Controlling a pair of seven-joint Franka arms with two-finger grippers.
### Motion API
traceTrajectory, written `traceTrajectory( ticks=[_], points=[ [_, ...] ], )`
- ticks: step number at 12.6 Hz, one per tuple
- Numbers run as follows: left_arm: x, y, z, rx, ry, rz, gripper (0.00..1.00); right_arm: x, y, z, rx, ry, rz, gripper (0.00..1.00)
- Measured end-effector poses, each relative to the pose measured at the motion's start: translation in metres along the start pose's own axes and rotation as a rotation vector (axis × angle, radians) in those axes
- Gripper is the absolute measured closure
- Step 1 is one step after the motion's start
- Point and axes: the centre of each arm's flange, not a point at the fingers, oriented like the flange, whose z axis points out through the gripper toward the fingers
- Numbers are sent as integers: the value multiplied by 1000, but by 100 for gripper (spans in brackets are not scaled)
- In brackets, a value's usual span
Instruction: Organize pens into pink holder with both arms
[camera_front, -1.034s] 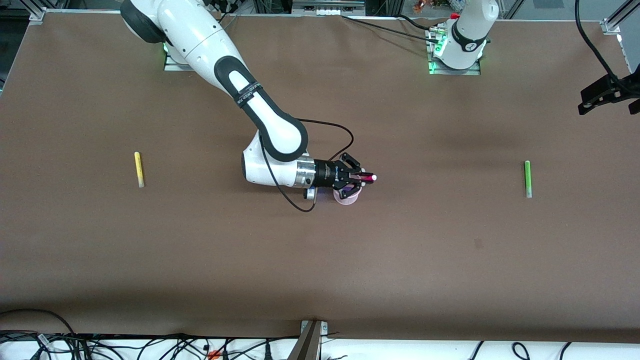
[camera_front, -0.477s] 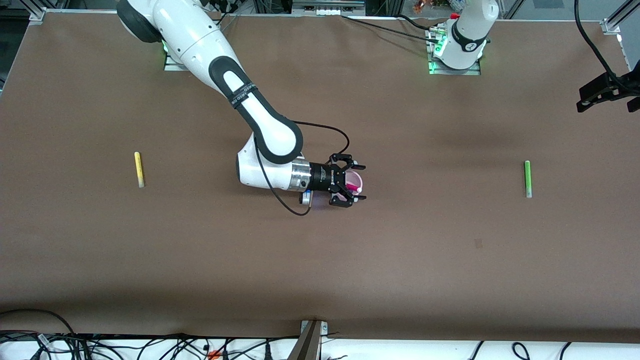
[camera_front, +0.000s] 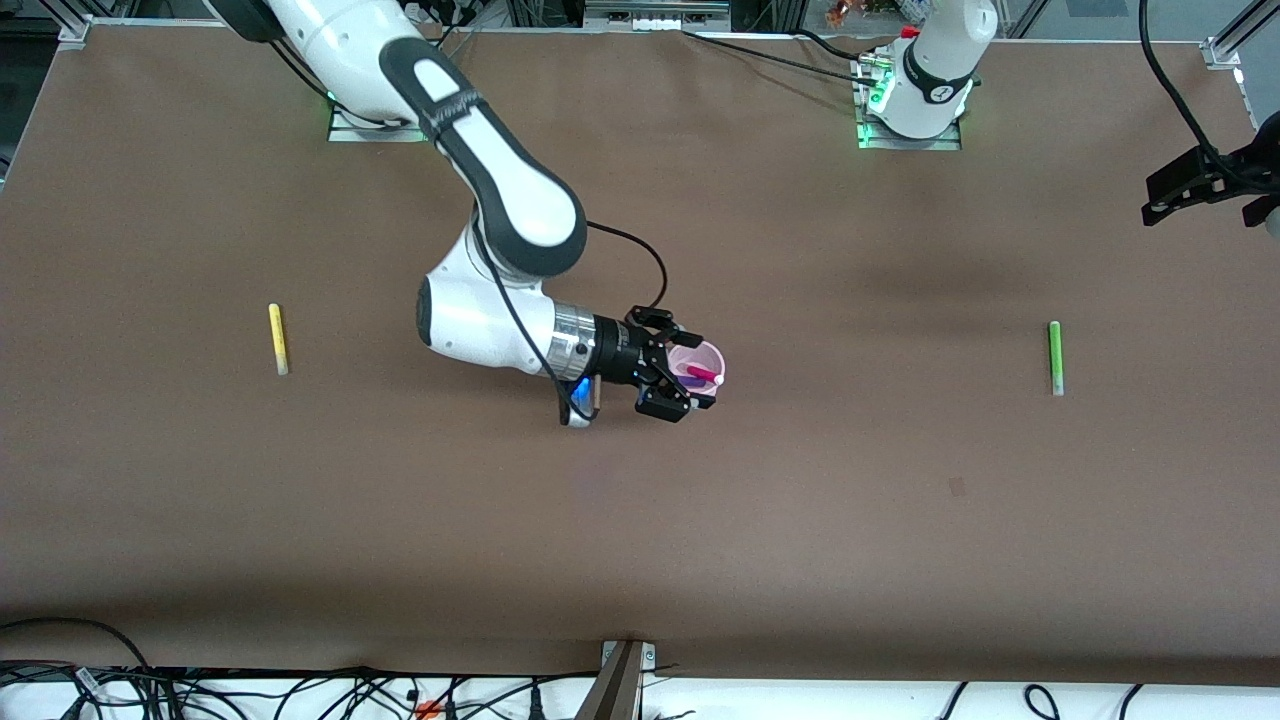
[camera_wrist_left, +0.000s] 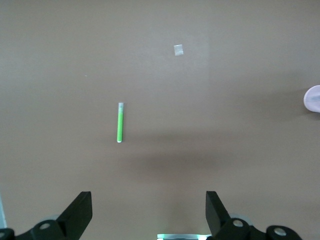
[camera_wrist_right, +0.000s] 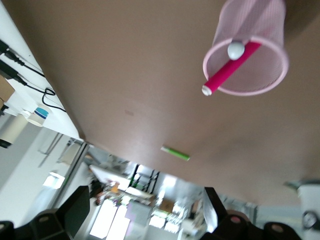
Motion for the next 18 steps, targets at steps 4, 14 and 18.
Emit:
traceTrajectory(
  ticks=[4,14,18],
  points=[
    [1,0,2,-21,-4,-43,0,-18,-6,-85,-253,219,-259,0],
    [1,-1,3,-22,-5,-45,0,-19,47,-362,-748,426,-954,0],
    [2,-1,2,-21,2,-45,0,-22,65,-424,-810,421,-1057,0]
  ],
)
